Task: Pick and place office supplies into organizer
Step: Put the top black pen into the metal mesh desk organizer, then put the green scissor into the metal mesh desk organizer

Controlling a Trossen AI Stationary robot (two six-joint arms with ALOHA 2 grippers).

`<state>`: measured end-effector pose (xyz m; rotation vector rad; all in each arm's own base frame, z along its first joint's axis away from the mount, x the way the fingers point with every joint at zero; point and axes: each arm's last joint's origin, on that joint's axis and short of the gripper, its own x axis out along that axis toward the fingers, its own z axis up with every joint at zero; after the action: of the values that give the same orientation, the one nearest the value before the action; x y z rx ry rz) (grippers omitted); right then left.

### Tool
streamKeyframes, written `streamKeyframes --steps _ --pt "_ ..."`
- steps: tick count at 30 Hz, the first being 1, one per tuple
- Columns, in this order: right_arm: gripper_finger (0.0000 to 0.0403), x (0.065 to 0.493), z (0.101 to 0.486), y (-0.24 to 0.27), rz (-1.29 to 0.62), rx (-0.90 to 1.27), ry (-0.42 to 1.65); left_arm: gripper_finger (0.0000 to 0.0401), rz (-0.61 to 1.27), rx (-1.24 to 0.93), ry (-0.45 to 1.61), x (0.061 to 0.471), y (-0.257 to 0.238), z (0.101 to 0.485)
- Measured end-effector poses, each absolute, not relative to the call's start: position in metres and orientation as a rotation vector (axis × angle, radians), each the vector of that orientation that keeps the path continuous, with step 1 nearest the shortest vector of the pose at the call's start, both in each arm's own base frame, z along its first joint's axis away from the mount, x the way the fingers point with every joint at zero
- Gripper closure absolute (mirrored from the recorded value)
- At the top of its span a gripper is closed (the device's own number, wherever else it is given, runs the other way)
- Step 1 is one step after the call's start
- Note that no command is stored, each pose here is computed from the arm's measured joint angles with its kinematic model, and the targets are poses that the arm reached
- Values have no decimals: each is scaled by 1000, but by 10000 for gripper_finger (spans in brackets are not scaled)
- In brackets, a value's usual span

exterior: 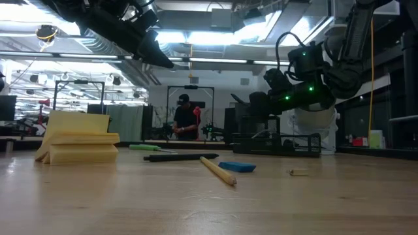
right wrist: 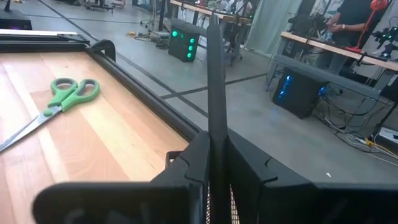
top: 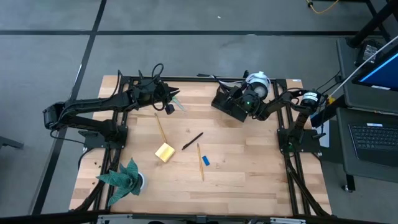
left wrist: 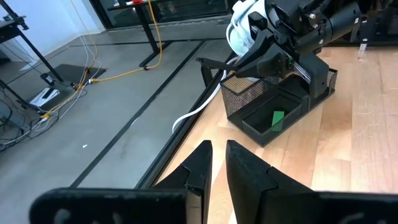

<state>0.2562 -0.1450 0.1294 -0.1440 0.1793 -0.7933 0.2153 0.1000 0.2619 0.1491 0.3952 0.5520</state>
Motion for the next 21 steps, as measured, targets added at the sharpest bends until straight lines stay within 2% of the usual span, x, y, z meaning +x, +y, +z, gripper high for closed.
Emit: streamKeyframes --steps 11,21 --pt "324 256 130 -145 -793 -145 177 362 552 149 395 215 100 262" --pt "318 257 131 -145 -795 -146 162 364 552 149 395 215 100 262"
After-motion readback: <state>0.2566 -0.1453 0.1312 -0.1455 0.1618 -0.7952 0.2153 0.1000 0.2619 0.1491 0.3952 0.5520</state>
